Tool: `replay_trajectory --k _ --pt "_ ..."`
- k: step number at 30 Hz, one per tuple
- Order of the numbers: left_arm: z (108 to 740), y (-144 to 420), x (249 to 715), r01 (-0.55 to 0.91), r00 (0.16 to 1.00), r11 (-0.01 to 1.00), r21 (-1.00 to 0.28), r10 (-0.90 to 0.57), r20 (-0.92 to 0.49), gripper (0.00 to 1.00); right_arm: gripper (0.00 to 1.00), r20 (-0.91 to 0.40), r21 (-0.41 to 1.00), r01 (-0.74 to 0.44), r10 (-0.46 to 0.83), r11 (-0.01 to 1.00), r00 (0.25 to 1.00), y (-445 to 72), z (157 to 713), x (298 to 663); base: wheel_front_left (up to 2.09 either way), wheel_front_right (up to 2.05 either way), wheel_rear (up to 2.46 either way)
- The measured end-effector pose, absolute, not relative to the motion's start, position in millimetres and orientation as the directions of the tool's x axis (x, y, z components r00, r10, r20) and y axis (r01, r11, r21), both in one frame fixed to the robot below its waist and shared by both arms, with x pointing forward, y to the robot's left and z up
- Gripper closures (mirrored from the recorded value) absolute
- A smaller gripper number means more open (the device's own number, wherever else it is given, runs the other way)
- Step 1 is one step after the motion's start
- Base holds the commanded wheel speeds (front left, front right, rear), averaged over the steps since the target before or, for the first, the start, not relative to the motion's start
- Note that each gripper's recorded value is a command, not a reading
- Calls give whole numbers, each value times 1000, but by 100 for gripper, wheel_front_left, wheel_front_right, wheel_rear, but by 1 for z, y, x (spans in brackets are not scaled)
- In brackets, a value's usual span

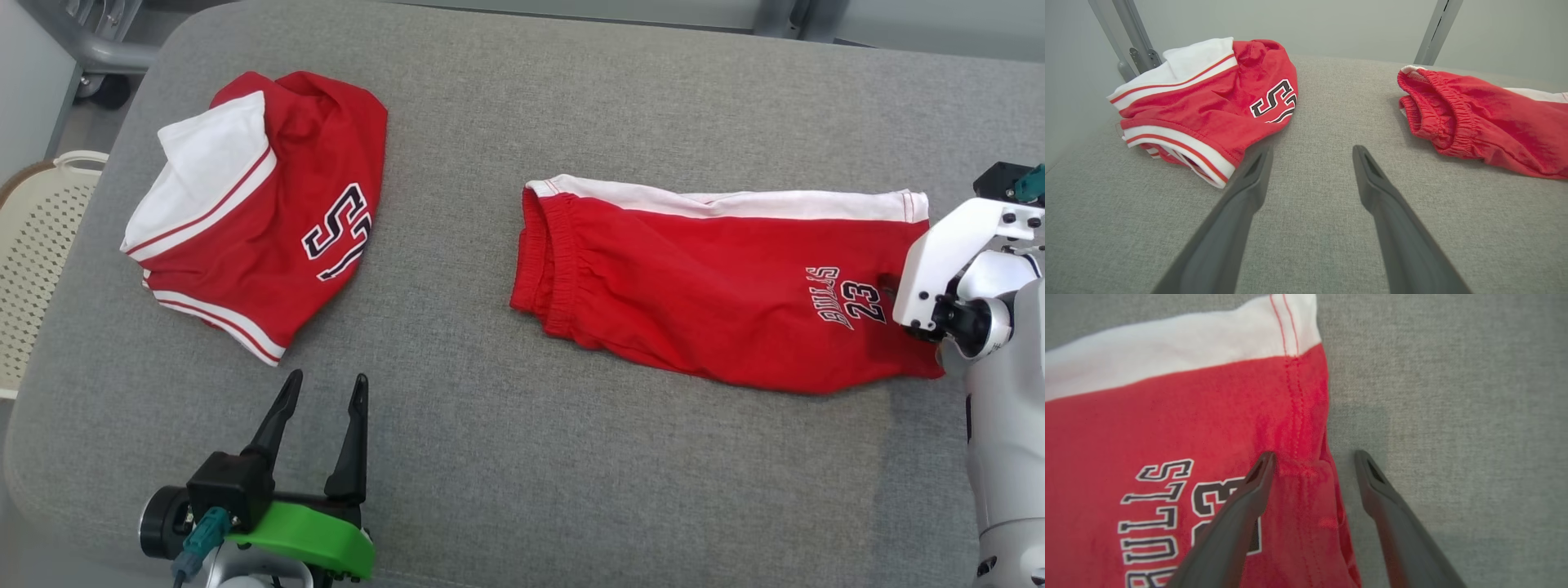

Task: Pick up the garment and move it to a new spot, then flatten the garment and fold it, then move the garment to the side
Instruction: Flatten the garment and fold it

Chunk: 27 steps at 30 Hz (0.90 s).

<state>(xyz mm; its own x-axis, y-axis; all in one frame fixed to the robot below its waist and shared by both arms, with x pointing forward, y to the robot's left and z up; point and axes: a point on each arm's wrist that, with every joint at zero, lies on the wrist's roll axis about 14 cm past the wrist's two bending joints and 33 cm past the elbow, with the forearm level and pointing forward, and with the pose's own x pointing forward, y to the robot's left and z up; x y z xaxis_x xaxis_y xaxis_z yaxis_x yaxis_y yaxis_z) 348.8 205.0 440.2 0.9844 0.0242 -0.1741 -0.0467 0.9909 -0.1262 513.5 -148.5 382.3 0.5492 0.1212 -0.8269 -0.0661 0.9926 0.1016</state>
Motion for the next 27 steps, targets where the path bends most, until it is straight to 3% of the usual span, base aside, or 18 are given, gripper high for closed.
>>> replay_trajectory --k 3,4,5,6,7,8,9,15,27 --pt "438 208 348 -57 983 991 -124 34 -179 0 0 -831 141 -69 156 988 535 -138 380 516 0 0 0" --pt "437 209 347 -60 983 990 -124 37 -180 0 7 -833 151 -71 166 986 528 -134 379 515 0 0 0" --pt "437 209 347 -61 983 990 -123 38 -182 0 18 -835 156 -75 172 985 523 -131 379 515 0 0 0" --pt "437 209 347 -62 983 990 -123 39 -181 0 56 -835 159 -78 176 984 521 -129 379 515 0 0 0" --pt "437 210 347 -62 983 990 -123 40 -180 0 82 -835 163 -82 182 983 519 -127 380 515 0 0 0" --pt "437 210 347 -62 983 990 -123 40 -180 0 96 -835 163 -82 182 983 519 -127 380 515 0 0 0" --pt "437 210 346 -64 983 990 -123 41 -179 0 100 -834 167 -88 188 982 519 -124 380 516 0 0 0" --pt "438 212 343 -67 984 990 -125 45 -173 0 100 -813 120 -108 160 987 560 -130 388 520 0 0 0" --pt "451 209 337 -58 991 988 -142 40 -126 0 100 -763 -115 -37 -64 993 643 -215 424 517 0 0 0"
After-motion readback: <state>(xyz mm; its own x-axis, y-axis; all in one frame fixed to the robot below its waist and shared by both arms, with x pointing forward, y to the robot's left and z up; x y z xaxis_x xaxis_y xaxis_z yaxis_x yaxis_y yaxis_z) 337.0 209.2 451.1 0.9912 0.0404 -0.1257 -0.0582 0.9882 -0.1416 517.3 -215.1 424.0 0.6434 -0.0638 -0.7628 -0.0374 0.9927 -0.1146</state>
